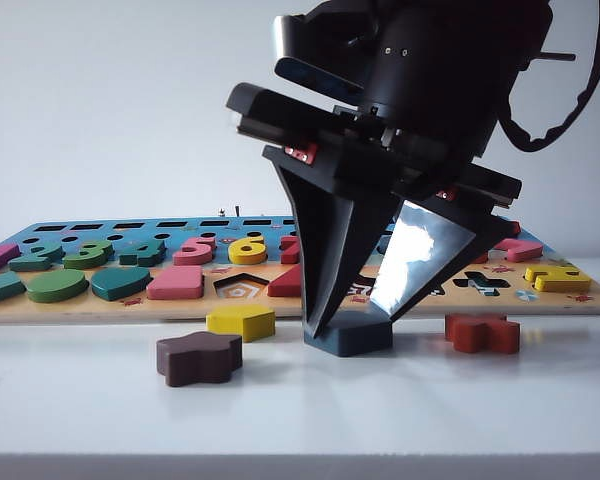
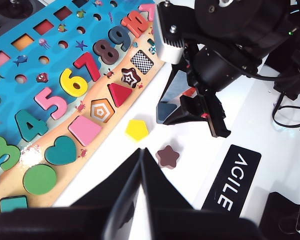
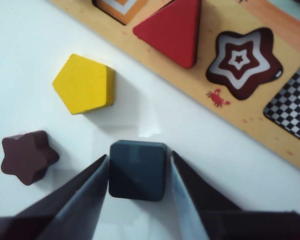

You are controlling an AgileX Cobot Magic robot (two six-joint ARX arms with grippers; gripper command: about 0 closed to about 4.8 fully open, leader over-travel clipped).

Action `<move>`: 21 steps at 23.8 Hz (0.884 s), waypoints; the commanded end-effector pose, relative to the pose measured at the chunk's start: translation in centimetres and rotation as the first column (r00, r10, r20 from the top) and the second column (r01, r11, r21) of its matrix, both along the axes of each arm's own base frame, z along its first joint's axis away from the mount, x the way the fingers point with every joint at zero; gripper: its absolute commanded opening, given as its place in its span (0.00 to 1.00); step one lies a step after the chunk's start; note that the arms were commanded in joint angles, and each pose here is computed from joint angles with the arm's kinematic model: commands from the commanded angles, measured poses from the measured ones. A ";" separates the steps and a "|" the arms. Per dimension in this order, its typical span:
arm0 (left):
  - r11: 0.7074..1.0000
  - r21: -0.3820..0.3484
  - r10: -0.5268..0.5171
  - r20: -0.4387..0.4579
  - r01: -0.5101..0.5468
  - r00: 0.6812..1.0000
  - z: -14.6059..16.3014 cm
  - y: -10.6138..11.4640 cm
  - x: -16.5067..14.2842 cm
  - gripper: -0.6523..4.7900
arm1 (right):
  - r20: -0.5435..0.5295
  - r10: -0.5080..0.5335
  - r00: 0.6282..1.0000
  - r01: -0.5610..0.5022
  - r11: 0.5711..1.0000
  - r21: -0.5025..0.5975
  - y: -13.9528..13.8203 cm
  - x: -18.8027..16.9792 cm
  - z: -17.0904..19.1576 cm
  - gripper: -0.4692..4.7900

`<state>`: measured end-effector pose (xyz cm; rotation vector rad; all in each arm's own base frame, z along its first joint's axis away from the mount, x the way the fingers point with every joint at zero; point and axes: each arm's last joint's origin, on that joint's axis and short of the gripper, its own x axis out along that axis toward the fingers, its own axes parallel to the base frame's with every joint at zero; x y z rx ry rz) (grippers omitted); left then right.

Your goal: Insert the cube into the slot.

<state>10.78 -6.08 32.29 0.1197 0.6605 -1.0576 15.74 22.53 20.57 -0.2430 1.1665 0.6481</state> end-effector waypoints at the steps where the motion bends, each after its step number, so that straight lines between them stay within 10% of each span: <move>1: 1.000 -0.007 0.000 0.016 0.000 1.000 0.2 0.0 0.1 0.15 | 0.000 0.017 1.000 -0.017 1.000 -0.006 0.0 0.0 -0.1 0.42; 21: 1.000 -0.007 0.000 0.016 0.000 1.000 0.2 0.0 0.1 0.15 | 0.247 0.282 0.927 -0.296 0.955 0.021 -0.4 0.4 5.8 0.36</move>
